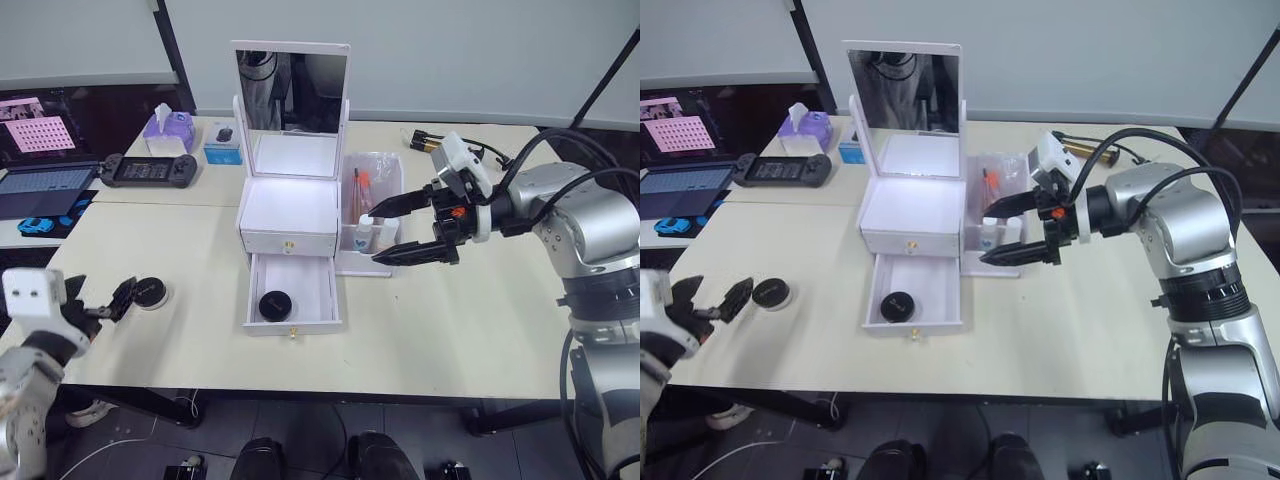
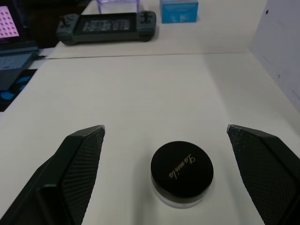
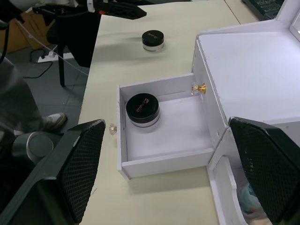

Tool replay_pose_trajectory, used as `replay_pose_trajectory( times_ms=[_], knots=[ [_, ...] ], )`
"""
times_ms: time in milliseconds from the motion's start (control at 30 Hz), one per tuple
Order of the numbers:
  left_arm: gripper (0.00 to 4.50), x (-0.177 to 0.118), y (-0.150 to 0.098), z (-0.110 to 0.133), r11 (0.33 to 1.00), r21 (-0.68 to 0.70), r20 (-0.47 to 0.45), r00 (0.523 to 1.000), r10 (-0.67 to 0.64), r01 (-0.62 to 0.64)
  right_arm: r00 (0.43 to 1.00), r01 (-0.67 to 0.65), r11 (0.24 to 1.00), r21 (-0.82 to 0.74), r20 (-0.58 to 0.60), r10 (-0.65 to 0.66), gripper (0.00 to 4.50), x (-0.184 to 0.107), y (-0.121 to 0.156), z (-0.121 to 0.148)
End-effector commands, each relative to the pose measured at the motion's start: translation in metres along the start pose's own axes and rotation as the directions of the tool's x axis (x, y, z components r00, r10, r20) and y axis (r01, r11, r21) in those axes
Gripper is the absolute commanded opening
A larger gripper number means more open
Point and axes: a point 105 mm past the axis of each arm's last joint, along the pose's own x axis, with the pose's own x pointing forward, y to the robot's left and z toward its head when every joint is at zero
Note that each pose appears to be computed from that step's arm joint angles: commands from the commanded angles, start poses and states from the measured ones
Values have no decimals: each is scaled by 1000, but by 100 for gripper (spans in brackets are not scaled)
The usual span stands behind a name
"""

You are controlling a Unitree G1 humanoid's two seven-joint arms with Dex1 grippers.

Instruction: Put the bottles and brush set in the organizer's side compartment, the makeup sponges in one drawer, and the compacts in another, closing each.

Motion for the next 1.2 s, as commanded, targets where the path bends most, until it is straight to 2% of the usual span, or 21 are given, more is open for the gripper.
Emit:
replay_pose_trajectory(
  times_ms=[33, 133, 300, 433, 633, 733, 833, 1000, 1067, 1133, 1200],
  knots=[
    [449, 15, -2, 1, 1000, 1, -60, 998, -27, 27, 999, 27, 999, -40, 18, -27, 450, -8, 2, 11],
    [449, 27, -9, 1, 998, -26, -94, 994, -61, 59, 1000, 26, 999, -26, 11, -26, 450, -9, 5, 9],
    [449, 31, -14, -23, 996, -57, -226, 971, -73, 62, 999, 42, 999, -14, -4, -42, 450, -12, 7, 7],
    [449, 33, -12, -33, 998, -37, -268, 962, -60, 52, 999, 52, 999, -8, -7, -52, 450, -13, 9, 7],
    [449, 38, -15, -34, 998, -22, -273, 960, -62, 58, 998, 66, 998, -2, -8, -66, 450, -15, 9, 7],
    [392, 39, -14, -31, 998, -22, -261, 964, -60, 56, 997, 73, 997, -3, -12, -73, 450, -15, 8, 7],
    [299, 40, -14, -28, 998, -14, -250, 966, -61, 59, 997, 75, 997, -1, -13, -75, 450, -15, 8, 7],
    [292, 40, -14, -16, 996, 39, -217, 974, -72, 83, 997, 76, 997, -3, -14, -76, 450, -14, 8, 8],
    [292, 39, -17, -7, 991, 66, -197, 975, -105, 120, 997, 76, 997, -4, -14, -76, 450, -14, 8, 9],
    [292, 37, -26, 8, 976, 73, -169, 967, -193, 207, 997, 76, 997, -5, -15, -76, 450, -14, 8, 9],
    [292, 28, -42, 20, 922, 65, -200, 911, -362, 381, 997, 74, 997, -6, -18, -74, 450, -15, 9, 10]
  ],
)
